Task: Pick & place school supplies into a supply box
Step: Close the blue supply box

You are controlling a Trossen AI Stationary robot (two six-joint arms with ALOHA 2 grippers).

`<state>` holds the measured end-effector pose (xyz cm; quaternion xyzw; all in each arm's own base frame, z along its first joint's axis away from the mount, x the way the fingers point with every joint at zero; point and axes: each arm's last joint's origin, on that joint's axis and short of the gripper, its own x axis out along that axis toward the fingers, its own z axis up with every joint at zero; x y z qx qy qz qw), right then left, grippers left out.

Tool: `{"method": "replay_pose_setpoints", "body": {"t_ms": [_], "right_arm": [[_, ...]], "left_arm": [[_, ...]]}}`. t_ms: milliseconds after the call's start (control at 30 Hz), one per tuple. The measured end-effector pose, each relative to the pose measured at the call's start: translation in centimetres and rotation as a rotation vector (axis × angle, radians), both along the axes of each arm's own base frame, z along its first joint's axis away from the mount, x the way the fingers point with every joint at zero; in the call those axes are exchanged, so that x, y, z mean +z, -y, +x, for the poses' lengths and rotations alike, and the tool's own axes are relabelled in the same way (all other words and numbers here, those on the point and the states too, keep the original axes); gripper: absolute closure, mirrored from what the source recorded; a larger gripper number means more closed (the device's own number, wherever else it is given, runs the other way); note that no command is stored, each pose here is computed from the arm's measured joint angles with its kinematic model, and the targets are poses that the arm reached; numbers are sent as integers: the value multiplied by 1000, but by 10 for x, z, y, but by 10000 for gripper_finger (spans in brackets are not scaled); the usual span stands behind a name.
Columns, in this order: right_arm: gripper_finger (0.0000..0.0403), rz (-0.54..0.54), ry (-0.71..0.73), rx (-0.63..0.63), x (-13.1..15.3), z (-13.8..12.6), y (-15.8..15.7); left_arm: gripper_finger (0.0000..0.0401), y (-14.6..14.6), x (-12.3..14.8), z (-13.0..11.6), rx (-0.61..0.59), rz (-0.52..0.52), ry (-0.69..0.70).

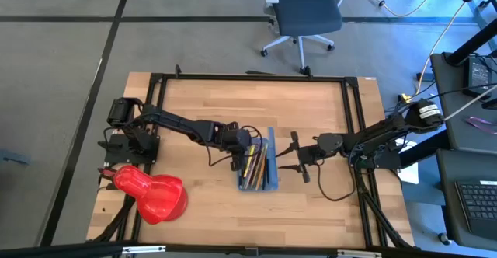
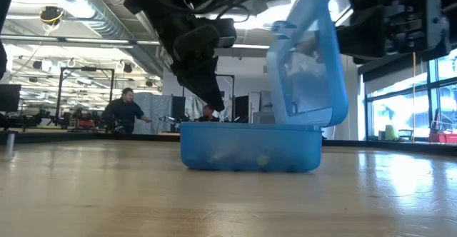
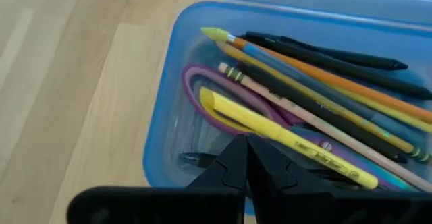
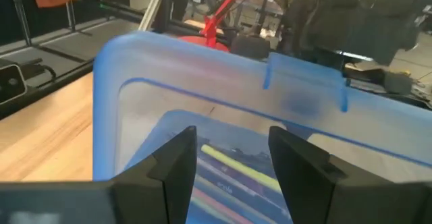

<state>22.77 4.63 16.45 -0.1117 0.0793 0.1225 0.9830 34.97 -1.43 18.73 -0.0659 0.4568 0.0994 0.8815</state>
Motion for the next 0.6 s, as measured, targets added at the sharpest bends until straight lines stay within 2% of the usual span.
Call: {"method": "replay_pose_setpoints", "body": {"t_ms": [133,267,500,600], "right_arm": [[214,-14,-57,-10,-4,20,-1],[214,-10,-128,-52,-15,42,-1],[214,85,-178,-117,-20,76,0],[214,82,-244,-128,-23,86,0]], "left_arm": [[398,12,0,-1,-7,33,0],[399,18,-2,-5,7,7,-32],[395,22,-10,-22,63,-49,-220],[397,22,-12,-27,88,-63,-274]]}}
